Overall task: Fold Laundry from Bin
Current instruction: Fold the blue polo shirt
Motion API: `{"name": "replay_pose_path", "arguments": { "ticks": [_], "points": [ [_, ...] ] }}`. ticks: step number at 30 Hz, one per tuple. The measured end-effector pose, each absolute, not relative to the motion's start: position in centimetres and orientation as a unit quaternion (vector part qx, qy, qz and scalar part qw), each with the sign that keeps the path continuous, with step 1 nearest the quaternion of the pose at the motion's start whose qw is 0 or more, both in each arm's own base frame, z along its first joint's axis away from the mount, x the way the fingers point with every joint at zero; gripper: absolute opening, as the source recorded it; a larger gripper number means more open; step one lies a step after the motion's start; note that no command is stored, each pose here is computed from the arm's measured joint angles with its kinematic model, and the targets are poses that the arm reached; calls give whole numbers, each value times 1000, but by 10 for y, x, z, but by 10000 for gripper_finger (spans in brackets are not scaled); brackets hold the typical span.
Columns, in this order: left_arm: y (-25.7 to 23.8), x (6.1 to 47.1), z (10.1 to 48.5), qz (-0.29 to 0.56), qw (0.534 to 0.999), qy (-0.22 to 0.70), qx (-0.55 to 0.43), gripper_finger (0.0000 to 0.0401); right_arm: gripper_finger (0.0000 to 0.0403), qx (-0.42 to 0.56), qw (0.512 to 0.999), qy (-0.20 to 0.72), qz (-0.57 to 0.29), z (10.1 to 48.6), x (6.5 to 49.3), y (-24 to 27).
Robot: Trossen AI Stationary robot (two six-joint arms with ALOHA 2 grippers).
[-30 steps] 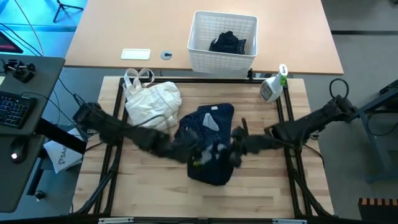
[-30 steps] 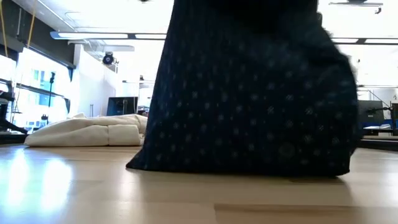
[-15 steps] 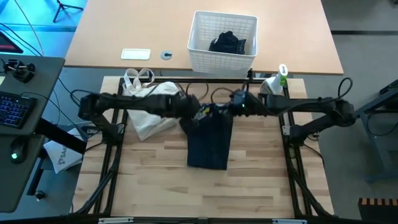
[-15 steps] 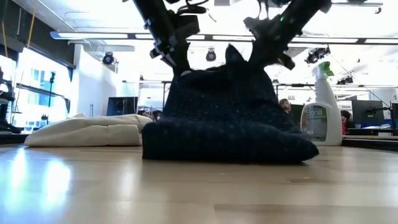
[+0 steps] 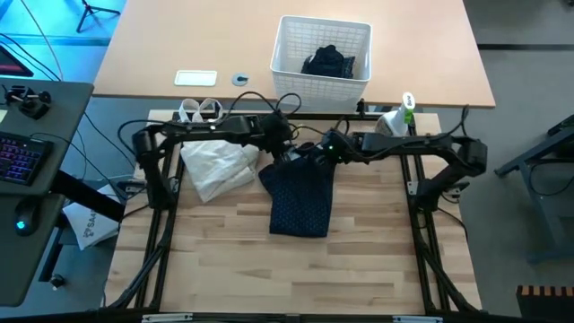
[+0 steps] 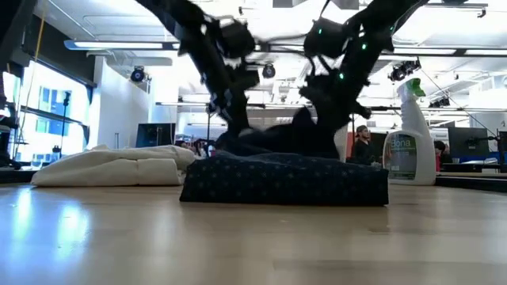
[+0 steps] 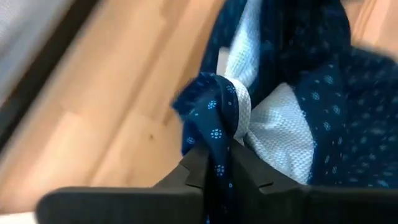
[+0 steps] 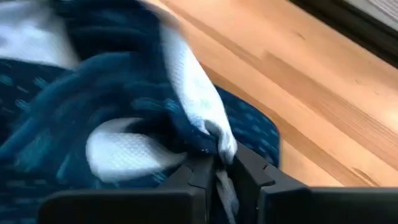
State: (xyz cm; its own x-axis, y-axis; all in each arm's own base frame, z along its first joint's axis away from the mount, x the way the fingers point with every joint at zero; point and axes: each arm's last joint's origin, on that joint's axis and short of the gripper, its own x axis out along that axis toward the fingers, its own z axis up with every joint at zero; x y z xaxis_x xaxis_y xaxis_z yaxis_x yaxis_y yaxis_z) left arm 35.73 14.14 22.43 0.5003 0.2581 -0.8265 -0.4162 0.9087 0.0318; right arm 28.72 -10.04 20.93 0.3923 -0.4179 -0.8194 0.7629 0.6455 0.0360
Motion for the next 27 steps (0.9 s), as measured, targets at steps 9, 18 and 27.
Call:
{"name": "replay_pose_path", "arguments": {
  "ticks": [9, 18, 27],
  "points": [
    [170, 341, 211, 187, 836, 487, -172, 141, 153, 191, 795, 433, -379, 223, 275, -113],
    [154, 312, 270, 167, 863, 452, -155, 166, 191, 258, 878, 353, -193, 258, 269, -94],
    [97, 326, 270, 44, 852, 478, -209, 161, 144, 340, 876, 323, -111, 179, 315, -83]
  ]
}}
